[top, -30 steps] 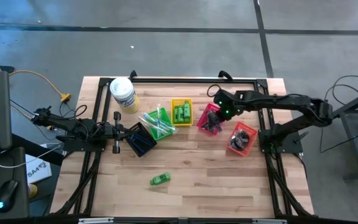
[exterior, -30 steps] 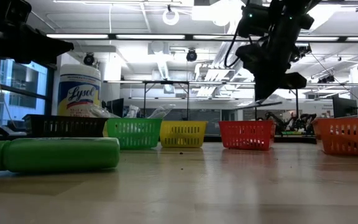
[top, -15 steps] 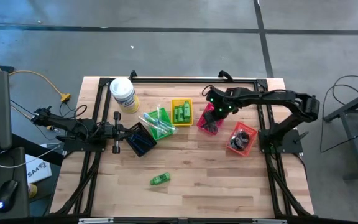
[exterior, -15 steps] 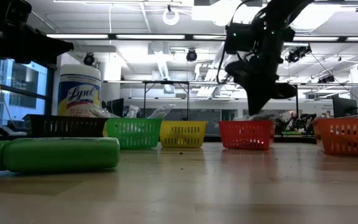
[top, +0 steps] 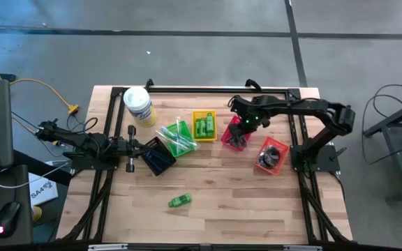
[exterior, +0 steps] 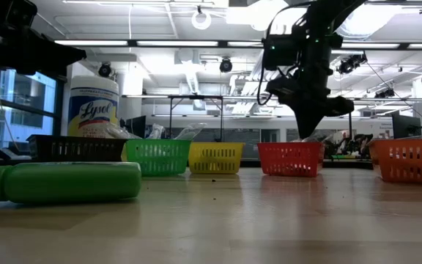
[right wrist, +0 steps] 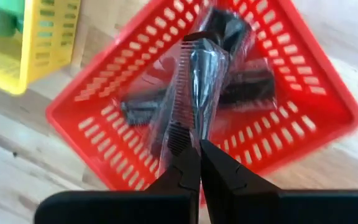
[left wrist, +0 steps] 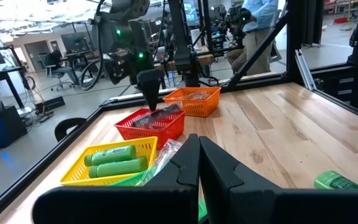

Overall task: Pick & Place Travel size toiletries
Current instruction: Put the black hair comb into the red bin

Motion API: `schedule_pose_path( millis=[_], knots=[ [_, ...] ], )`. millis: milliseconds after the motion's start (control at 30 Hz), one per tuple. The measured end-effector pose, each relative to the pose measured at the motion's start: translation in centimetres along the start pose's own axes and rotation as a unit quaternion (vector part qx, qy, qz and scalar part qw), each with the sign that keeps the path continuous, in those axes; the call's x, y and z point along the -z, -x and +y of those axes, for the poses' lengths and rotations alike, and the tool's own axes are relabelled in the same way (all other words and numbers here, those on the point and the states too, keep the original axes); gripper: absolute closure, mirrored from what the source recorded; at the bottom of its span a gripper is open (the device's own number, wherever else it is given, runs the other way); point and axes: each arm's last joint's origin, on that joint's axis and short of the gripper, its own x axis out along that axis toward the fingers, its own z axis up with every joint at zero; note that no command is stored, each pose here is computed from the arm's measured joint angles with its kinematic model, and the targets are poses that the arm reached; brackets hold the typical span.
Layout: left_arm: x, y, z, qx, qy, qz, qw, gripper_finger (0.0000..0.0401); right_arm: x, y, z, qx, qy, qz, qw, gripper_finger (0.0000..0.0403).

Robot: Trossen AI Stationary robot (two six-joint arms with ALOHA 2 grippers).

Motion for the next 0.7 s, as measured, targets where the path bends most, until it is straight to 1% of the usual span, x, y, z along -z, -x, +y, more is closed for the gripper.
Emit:
schedule_pose_path(
  millis=[267,533,700],
  knots=[
    [0.0,0.0,0.0,0.0,0.003,0.0,1.0,0.0401,-1.3,-0.6,-0.3,-0.014,-0.009,-0.013,1.0,0.0401],
    [0.0,0.0,0.0,0.001,0.003,0.001,1.0,0.0401,-1.5,-0.6,-0.4,0.0,-0.001,-0.031,1.0,0.0401],
    [0.0,0.0,0.0,0.002,0.004,0.001,1.0,0.0401,-1.5,-0.9,0.0,0.001,0.009,-0.042,0.999,0.0401]
  ],
)
